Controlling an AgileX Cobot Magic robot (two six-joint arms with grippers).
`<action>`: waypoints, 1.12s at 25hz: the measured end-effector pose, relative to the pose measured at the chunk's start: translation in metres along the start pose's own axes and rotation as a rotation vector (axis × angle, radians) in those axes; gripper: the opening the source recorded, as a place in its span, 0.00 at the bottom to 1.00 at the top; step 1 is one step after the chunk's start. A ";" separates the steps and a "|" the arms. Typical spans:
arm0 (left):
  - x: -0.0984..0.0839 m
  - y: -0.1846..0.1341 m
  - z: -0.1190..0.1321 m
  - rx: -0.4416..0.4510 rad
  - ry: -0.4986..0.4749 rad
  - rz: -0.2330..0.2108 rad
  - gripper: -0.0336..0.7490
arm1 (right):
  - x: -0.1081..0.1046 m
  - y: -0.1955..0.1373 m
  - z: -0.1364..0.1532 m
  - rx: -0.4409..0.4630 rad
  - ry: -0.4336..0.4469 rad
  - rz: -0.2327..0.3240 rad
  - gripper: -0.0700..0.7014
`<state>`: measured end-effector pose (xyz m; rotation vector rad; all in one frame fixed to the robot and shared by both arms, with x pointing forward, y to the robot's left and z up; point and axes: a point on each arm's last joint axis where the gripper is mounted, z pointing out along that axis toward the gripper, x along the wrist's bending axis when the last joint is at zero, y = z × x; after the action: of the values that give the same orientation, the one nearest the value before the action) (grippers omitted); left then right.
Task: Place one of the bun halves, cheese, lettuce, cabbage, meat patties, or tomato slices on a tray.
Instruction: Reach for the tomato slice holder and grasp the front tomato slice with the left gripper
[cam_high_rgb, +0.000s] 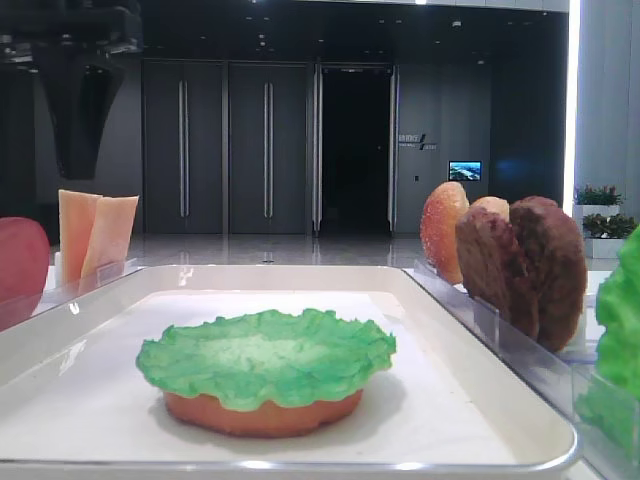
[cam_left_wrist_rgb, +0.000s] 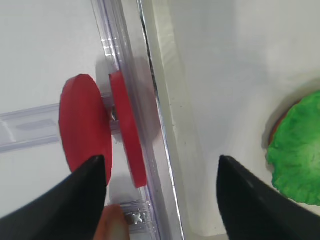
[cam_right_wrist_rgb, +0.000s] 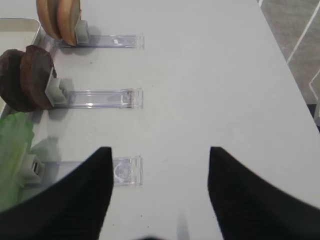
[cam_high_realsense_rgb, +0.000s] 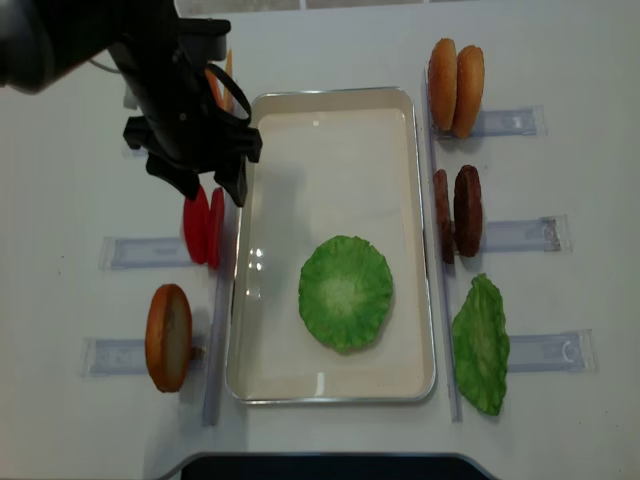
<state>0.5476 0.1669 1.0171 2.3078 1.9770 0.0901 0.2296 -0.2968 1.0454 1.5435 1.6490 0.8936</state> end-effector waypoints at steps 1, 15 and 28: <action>0.000 0.001 0.003 0.008 0.003 -0.001 0.71 | 0.000 0.000 0.000 0.000 0.000 0.000 0.65; 0.000 0.008 0.042 0.109 0.058 0.010 0.71 | 0.000 0.000 0.000 0.000 0.000 0.000 0.65; 0.001 0.008 0.049 0.136 0.075 0.015 0.34 | 0.000 0.000 0.000 0.000 0.000 0.000 0.65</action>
<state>0.5607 0.1650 0.9691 2.4367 2.0624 0.0446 0.2296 -0.2968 1.0454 1.5435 1.6490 0.8936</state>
